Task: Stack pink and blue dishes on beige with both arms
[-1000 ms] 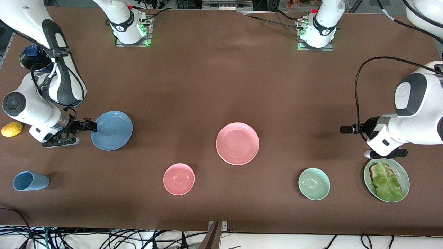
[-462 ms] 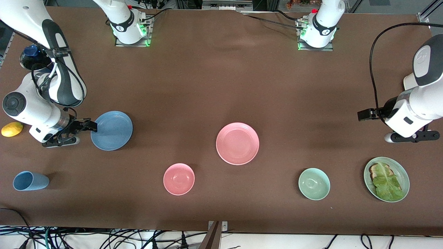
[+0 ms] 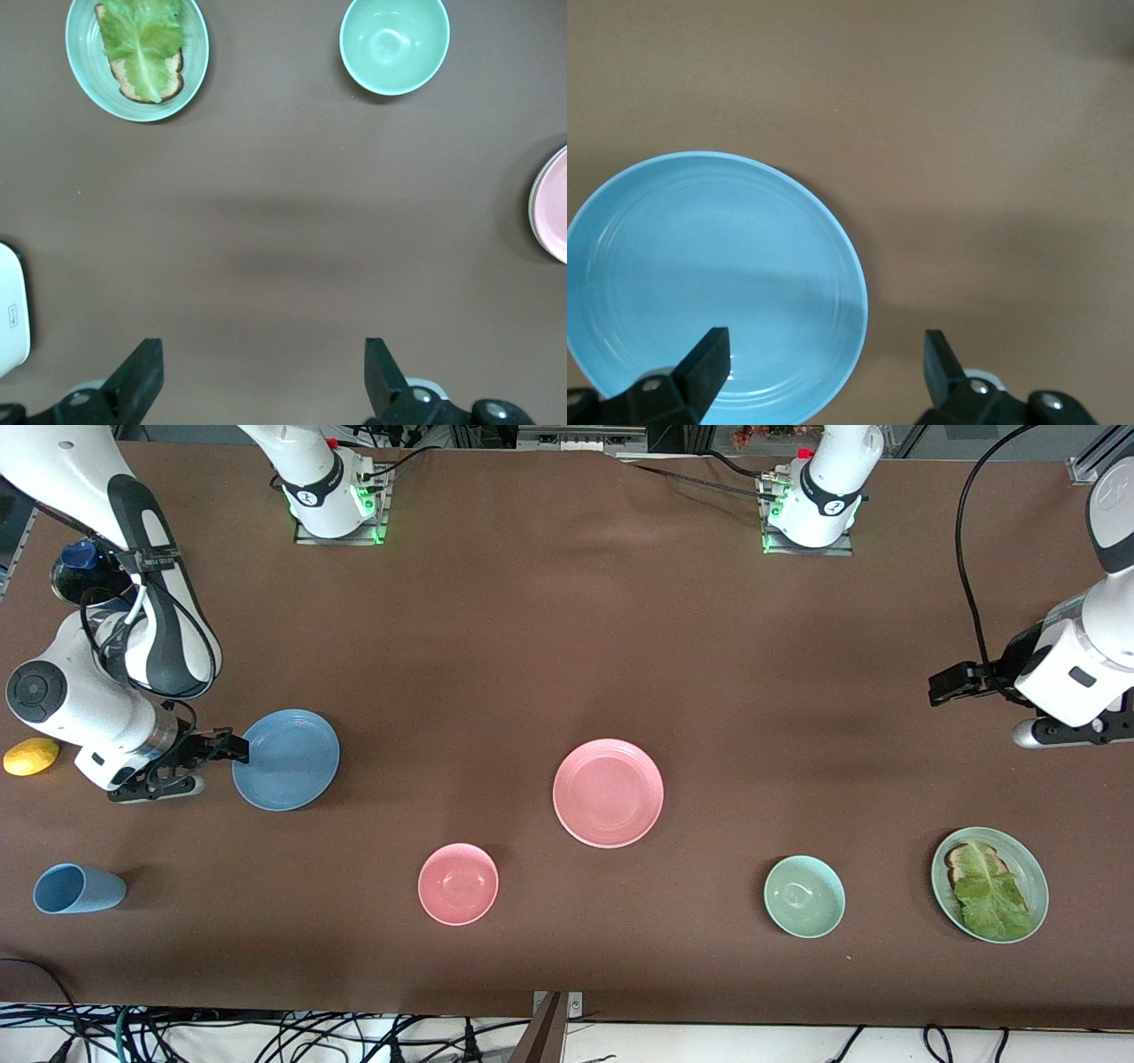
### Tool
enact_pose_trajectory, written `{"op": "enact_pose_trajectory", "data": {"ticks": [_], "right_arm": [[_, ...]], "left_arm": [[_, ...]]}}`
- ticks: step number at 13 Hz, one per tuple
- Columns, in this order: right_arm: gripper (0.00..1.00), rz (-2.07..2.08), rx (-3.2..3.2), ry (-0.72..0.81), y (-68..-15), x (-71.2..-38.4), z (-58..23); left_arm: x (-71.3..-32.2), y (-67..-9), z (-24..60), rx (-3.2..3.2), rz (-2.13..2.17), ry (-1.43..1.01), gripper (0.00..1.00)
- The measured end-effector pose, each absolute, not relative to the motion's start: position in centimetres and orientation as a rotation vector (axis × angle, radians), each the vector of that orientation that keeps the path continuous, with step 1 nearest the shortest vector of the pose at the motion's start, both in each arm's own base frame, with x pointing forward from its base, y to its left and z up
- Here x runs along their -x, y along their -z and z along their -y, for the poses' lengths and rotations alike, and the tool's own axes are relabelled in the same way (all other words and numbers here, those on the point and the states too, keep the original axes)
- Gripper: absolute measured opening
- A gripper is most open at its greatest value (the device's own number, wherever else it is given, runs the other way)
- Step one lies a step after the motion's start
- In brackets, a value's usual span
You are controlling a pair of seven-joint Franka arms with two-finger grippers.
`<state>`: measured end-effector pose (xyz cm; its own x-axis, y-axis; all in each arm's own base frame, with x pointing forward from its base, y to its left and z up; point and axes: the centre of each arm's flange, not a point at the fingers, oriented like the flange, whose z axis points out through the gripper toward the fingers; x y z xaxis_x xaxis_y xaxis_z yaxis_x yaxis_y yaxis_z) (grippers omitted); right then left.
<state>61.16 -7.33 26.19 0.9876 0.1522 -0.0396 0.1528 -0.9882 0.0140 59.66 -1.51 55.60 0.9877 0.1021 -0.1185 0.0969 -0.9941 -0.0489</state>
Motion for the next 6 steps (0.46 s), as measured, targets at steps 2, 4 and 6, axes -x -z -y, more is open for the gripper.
{"op": "enact_pose_trajectory", "data": {"ticks": [2,4,6], "right_arm": [[0.97,-0.239,-3.115,0.060,-26.2,-61.2,7.3],[0.97,-0.239,-3.115,0.060,-26.2,-61.2,7.3],[0.97,-0.239,-3.115,0.060,-26.2,-61.2,7.3]], "left_arm": [[-58.4,-56.5,1.7,3.081,0.155,-0.184,1.00],[-57.3,-57.5,1.8,3.078,0.138,-0.189,1.00],[-56.8,-57.8,1.7,3.080,0.097,-0.184,1.00]]}}
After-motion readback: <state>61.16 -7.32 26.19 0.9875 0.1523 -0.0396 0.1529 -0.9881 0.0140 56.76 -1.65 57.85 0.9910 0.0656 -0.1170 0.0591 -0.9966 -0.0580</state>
